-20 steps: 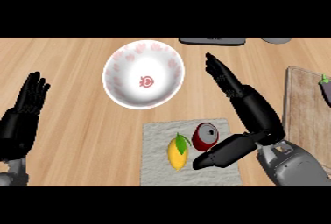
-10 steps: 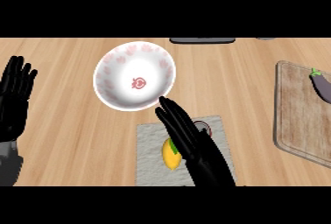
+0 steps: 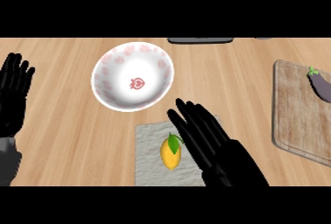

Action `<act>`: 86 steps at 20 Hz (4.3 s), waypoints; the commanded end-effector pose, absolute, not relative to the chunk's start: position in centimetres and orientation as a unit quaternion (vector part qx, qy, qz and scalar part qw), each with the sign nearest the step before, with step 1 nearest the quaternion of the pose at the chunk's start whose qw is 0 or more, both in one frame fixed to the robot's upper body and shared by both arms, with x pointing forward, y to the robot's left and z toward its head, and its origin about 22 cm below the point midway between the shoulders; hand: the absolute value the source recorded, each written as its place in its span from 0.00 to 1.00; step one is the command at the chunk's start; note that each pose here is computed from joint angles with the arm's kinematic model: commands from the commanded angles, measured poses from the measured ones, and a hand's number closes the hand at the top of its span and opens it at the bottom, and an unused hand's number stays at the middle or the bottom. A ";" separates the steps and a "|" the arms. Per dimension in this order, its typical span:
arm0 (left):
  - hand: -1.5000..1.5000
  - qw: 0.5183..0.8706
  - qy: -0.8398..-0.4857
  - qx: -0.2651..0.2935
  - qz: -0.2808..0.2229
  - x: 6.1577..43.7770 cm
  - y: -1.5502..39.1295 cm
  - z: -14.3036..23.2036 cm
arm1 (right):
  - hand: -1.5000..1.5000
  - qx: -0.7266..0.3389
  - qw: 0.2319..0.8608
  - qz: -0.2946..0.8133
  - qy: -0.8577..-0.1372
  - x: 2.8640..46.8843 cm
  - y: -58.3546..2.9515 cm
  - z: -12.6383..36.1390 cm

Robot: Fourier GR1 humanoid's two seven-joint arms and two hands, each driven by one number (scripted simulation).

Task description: Pick the can from the placemat and place it in the bowl

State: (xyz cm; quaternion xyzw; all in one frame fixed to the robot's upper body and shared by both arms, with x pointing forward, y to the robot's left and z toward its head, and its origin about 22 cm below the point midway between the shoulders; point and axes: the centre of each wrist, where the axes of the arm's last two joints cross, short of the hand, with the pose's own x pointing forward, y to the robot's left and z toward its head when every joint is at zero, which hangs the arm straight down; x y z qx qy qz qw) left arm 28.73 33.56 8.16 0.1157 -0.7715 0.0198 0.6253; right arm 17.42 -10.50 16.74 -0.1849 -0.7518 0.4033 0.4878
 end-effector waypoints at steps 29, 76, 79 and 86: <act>0.50 0.629 -0.771 0.099 0.011 28.8 33.9 7.8 | 0.00 -0.238 0.586 0.602 -0.488 21.7 -12.3 15.2; 0.50 0.625 -0.775 0.097 0.012 30.0 31.5 8.1 | 1.00 -0.254 0.552 0.599 -0.522 28.5 -14.8 4.7; 0.50 0.618 -0.779 0.107 0.015 29.8 34.3 7.9 | 1.00 -0.246 0.548 0.605 -0.522 28.5 -12.4 4.2; 0.50 0.615 -0.783 0.093 0.013 30.5 31.8 8.4 | 1.00 -0.252 0.511 0.612 -0.549 34.2 -16.6 7.0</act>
